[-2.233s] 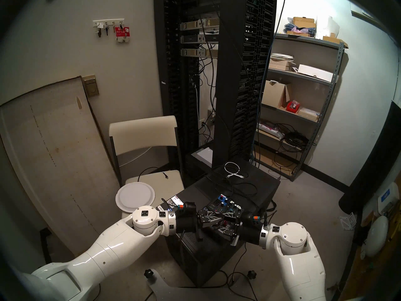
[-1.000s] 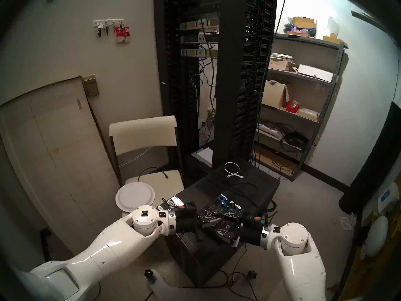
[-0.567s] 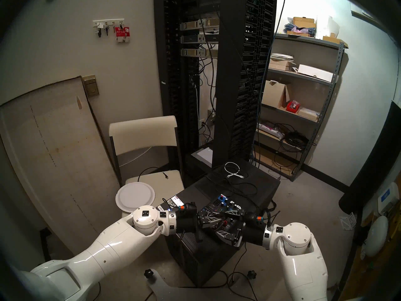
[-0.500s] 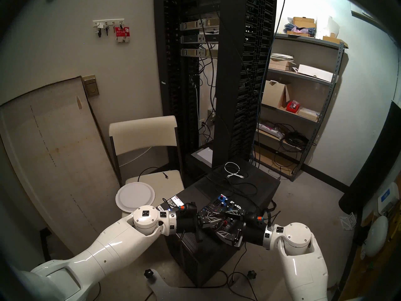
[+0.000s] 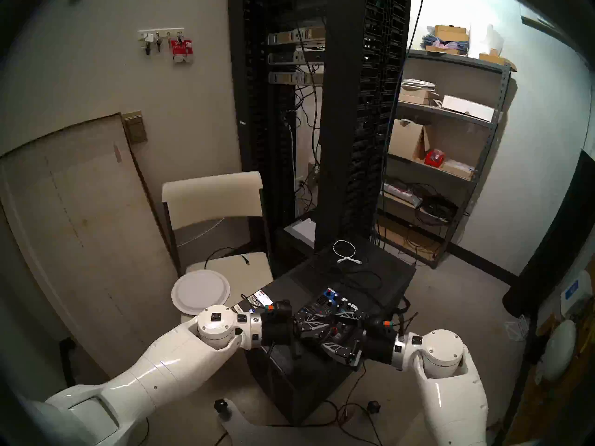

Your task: Insert aux cable

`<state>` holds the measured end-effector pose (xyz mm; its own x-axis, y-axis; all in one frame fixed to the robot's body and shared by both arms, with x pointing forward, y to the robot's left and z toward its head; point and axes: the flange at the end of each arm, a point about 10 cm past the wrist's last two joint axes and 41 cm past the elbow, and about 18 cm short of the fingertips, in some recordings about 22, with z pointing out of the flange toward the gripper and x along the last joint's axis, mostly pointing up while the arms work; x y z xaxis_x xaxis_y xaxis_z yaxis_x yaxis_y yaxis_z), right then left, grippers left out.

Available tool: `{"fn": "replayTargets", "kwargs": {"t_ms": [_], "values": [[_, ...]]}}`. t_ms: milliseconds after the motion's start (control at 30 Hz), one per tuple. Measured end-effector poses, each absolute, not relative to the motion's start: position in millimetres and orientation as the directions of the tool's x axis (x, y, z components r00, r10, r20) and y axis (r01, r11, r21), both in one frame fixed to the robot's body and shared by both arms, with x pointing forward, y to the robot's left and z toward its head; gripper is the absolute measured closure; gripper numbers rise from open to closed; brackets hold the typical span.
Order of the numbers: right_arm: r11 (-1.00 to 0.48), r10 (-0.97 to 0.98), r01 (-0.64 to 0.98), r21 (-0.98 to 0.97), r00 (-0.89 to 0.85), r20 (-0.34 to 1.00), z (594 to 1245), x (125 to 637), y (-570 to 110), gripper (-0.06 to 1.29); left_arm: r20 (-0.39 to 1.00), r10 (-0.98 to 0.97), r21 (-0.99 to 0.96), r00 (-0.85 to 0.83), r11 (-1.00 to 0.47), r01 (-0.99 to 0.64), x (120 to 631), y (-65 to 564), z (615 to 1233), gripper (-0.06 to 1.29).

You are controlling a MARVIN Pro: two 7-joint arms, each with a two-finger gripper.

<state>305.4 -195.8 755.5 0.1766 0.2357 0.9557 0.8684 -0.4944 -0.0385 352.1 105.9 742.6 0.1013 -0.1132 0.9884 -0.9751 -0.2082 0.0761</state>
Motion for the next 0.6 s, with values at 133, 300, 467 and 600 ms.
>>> {"fn": "replayTargets", "kwargs": {"t_ms": [133, 300, 467, 600], "values": [[-0.493, 0.235, 0.869, -0.039, 0.176, 0.956, 755.6, 305.4, -195.6, 0.11, 0.988, -0.113, 0.077, 0.102, -0.21, -0.975, 351.4, 107.4, 742.5, 1.25], [-0.492, 0.235, 0.87, -0.039, 0.176, 0.956, 755.7, 305.5, -195.1, 0.11, 0.988, -0.115, 0.079, 0.105, -0.212, -0.974, 350.4, 108.9, 742.0, 1.25], [-0.492, 0.235, 0.87, -0.04, 0.176, 0.956, 755.6, 305.5, -194.6, 0.11, 0.987, -0.117, 0.081, 0.107, -0.208, -0.975, 349.8, 108.2, 741.5, 1.25], [-0.492, 0.235, 0.87, -0.04, 0.176, 0.956, 755.5, 305.5, -194.4, 0.11, 0.987, -0.119, 0.08, 0.106, -0.203, -0.976, 350.0, 106.9, 741.3, 1.25]]}}
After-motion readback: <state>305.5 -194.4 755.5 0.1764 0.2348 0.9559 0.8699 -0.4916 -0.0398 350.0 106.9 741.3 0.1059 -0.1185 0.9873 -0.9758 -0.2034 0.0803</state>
